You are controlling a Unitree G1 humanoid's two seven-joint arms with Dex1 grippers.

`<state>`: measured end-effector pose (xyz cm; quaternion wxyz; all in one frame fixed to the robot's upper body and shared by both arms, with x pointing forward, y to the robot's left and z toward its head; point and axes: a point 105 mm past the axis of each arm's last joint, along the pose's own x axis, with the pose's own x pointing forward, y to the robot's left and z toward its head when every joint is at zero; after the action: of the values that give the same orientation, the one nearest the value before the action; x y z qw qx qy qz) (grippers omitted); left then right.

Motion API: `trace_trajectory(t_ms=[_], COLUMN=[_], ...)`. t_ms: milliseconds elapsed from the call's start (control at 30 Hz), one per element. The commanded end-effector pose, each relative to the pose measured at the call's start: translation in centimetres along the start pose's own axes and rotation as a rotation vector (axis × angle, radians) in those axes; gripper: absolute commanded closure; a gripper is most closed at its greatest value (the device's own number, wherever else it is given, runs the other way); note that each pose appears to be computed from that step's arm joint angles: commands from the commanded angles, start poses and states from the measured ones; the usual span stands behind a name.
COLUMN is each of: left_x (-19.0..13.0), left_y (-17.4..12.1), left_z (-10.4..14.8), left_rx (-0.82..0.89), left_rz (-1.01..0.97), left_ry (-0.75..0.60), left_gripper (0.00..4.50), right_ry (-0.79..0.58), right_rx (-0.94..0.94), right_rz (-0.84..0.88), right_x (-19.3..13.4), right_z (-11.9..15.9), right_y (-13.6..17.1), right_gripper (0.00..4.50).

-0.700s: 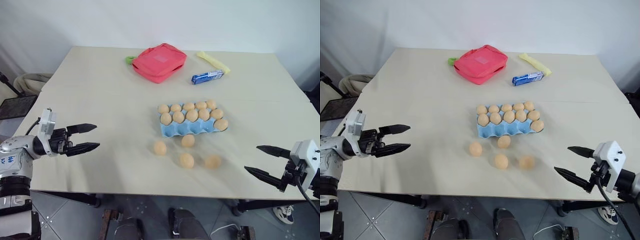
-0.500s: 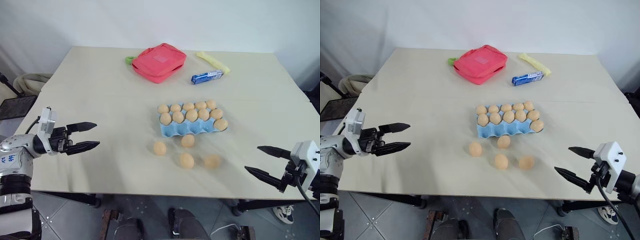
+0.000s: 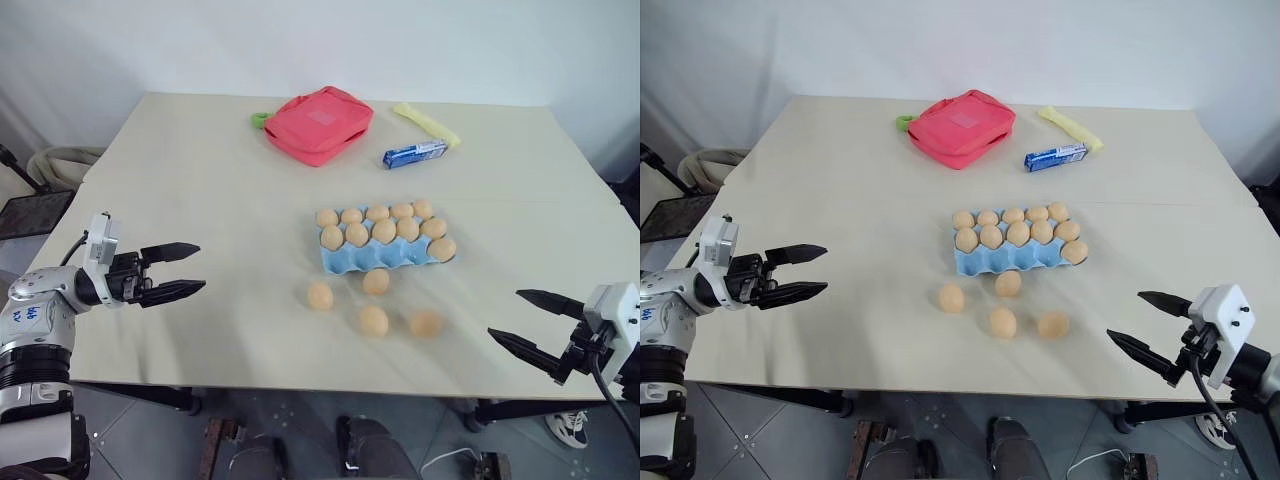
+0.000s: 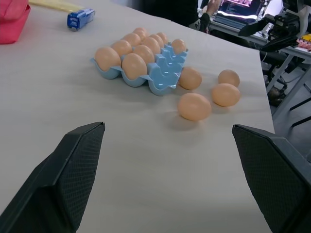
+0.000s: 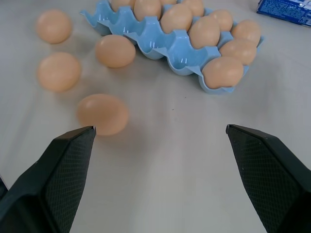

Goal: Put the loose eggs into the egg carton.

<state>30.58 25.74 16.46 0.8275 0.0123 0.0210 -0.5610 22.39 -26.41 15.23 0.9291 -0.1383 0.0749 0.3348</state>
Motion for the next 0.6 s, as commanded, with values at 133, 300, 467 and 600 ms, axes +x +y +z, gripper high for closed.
trace_trajectory(t_ms=[133, 300, 467, 600], left_x=[0.0, 1.1, 1.8, 2.7], left_y=[-0.5, -1.2, -2.4, -2.4], left_z=[0.3, 0.0, -1.0, -1.2], left_rx=[0.071, 0.098, 0.089, 0.118], left_rz=[-0.049, -0.098, -0.174, -0.192], left_ry=[-0.042, -0.069, -0.061, -0.079], left_gripper=[0.03, 0.03, 0.03, 0.03], right_ry=[-0.105, -0.126, -0.130, -0.097], right_rx=[-0.001, 0.055, 0.071, 0.092], right_rz=[-0.080, -0.091, -0.103, -0.088], right_x=[0.7, 2.8, 4.5, 5.6], right_z=[2.1, 2.1, 2.0, 1.1], right_y=[1.3, 3.7, 4.5, 5.3], right_gripper=[0.00, 0.00, 0.00, 0.00])
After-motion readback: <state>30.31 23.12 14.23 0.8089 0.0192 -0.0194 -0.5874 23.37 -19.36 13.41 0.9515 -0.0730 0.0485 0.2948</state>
